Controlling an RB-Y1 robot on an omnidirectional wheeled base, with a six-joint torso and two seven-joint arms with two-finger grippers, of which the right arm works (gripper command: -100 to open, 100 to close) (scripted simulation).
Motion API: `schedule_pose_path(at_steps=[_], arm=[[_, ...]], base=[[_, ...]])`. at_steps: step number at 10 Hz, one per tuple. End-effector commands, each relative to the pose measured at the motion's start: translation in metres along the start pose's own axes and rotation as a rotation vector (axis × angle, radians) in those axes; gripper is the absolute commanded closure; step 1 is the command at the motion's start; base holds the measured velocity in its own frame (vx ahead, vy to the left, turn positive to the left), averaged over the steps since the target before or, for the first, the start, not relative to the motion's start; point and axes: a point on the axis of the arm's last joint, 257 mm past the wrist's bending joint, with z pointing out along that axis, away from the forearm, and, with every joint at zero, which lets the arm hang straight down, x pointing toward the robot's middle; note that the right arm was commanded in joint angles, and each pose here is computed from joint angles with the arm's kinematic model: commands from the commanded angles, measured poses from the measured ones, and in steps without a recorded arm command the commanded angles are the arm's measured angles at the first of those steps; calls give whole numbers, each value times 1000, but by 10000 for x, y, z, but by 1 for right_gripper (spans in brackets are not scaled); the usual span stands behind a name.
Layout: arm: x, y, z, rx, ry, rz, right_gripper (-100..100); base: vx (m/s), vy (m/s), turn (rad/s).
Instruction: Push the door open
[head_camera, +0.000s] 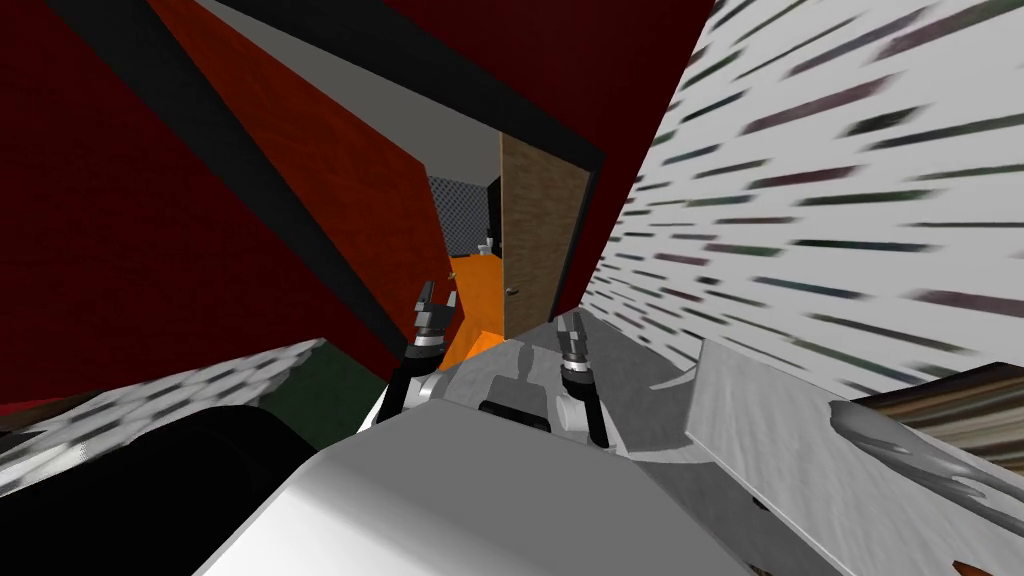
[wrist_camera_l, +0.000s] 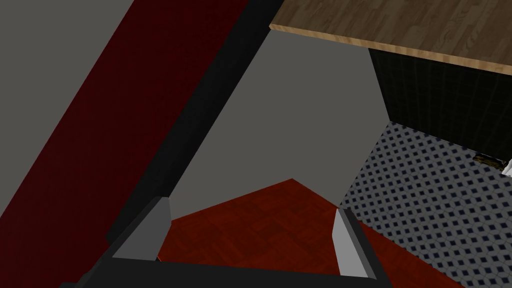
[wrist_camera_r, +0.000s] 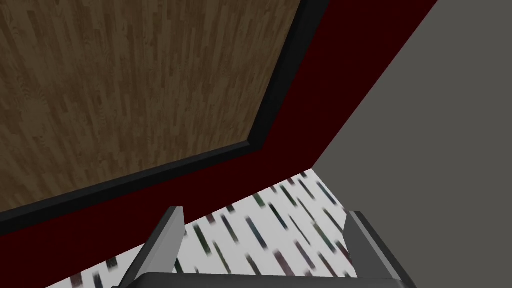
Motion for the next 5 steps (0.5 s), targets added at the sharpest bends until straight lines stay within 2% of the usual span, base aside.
schedule_pose_path(at_steps=[1, 5], arm=[[67, -145, -36, 29, 20, 16, -100], [258, -452, -122, 85, 60, 46, -100]], base=[[138, 18, -10], [106, 5, -9]])
